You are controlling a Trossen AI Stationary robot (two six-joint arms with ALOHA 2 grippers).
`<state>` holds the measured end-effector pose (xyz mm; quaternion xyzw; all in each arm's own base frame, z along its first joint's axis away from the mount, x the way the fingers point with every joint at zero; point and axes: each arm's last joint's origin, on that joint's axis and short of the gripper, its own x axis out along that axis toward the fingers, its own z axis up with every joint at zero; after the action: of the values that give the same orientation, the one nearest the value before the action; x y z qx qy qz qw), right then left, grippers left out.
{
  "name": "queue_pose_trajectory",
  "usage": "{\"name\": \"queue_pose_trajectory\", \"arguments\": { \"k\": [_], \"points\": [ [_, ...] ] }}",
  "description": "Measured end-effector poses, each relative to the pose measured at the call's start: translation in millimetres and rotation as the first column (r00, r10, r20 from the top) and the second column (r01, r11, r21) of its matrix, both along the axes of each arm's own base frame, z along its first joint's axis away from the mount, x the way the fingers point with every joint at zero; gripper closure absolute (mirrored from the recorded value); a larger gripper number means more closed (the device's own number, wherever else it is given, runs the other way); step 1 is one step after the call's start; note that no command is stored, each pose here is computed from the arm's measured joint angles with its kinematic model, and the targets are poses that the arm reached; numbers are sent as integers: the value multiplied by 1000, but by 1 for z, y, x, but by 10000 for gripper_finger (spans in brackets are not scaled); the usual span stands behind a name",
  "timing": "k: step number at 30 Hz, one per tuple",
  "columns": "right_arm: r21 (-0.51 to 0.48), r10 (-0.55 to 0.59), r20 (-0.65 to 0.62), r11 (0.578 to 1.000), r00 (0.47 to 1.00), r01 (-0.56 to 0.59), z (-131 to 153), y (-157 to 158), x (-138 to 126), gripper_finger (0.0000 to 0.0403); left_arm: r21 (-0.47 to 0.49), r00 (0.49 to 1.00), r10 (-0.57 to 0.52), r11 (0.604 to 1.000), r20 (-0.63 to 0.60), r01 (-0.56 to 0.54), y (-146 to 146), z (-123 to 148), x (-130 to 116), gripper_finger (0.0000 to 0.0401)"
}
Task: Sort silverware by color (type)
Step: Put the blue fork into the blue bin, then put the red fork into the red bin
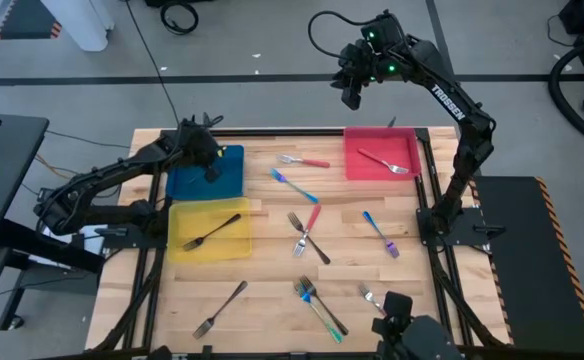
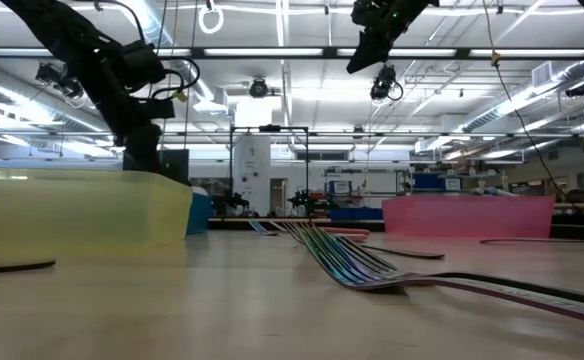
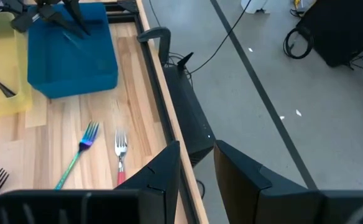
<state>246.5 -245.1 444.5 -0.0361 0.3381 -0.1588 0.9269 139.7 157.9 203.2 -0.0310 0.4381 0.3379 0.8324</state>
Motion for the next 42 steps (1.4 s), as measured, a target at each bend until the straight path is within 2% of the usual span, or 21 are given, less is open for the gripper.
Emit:
{"name": "queue_pose_trajectory", "arguments": {
  "k": [5,9,13,18,30,36,42],
  "points": [
    [-1,-3,1,1000,1000,3,0,-1,-1,295,15,999,-32,999,-11,32,-1,0,2,307],
    [-15,-2,17,1000,1000,2,1,-2,0,295,41,1000,-23,999,10,23,0,3,4,303],
    [43,44,25,998,999,-45,-11,-8,10,295,59,997,15,998,80,-20,3,7,6,303],
    [121,93,-29,989,995,-89,-45,-17,34,295,82,993,6,996,121,-16,3,10,11,303],
    [305,164,-226,948,960,-90,-151,-37,95,295,199,951,-157,974,266,106,-17,25,43,303],
    [376,195,-292,924,936,-75,-196,-43,112,295,202,943,-194,969,269,141,-24,25,49,303],
    [430,207,-376,902,903,-28,-233,-47,118,295,202,940,-211,966,269,159,-28,25,51,303]
  ]
}}
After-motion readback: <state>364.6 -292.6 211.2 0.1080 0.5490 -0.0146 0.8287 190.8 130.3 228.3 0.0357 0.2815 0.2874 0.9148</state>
